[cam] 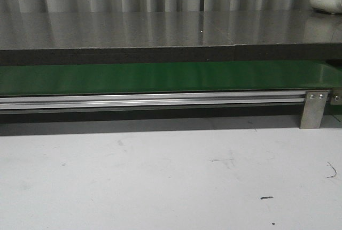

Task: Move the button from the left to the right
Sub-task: 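Lift the button with the right gripper over the green tray, then lower the button into the green tray and open the right gripper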

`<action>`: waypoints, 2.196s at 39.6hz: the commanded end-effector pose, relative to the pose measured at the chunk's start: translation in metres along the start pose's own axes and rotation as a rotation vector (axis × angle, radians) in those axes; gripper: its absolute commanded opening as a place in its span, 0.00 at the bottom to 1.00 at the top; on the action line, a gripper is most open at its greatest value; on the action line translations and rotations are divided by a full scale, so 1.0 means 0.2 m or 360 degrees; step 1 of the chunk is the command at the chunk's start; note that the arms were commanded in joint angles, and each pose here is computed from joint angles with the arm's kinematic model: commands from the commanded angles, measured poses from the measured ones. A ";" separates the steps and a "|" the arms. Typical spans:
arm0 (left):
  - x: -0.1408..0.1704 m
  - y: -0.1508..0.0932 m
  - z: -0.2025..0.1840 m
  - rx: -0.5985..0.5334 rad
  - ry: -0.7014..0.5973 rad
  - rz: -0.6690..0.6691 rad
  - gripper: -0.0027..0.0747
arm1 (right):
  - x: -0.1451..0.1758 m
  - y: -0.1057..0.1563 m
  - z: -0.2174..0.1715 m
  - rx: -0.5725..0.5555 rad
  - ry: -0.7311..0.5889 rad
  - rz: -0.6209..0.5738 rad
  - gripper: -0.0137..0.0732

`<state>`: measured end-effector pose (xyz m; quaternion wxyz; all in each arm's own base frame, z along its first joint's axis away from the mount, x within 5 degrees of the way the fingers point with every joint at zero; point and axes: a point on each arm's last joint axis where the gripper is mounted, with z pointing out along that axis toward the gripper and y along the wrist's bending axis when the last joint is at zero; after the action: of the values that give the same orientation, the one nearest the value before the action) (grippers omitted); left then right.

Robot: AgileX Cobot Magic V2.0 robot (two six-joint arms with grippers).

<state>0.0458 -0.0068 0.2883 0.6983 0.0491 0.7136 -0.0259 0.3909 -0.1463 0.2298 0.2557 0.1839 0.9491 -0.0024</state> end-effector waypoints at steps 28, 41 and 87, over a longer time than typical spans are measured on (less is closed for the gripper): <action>-0.07 0.00 -0.01 -0.0003 -0.0156 -0.0036 0.01 | -0.20 0.13 -0.40 -0.0051 -0.0406 -0.0093 0.67; -0.07 0.00 -0.01 -0.0003 -0.0156 -0.0036 0.01 | -0.06 0.64 -0.83 -0.0374 -0.0652 -0.0422 0.18; -0.07 0.00 -0.01 -0.0003 -0.0156 -0.0036 0.01 | 1.28 0.30 -1.18 -0.0777 -0.1479 -0.0563 0.08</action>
<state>0.0458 -0.0069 0.2884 0.6986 0.0487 0.7134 -0.0266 0.0954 0.0227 0.2979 0.6274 -0.0633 0.7699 0.0978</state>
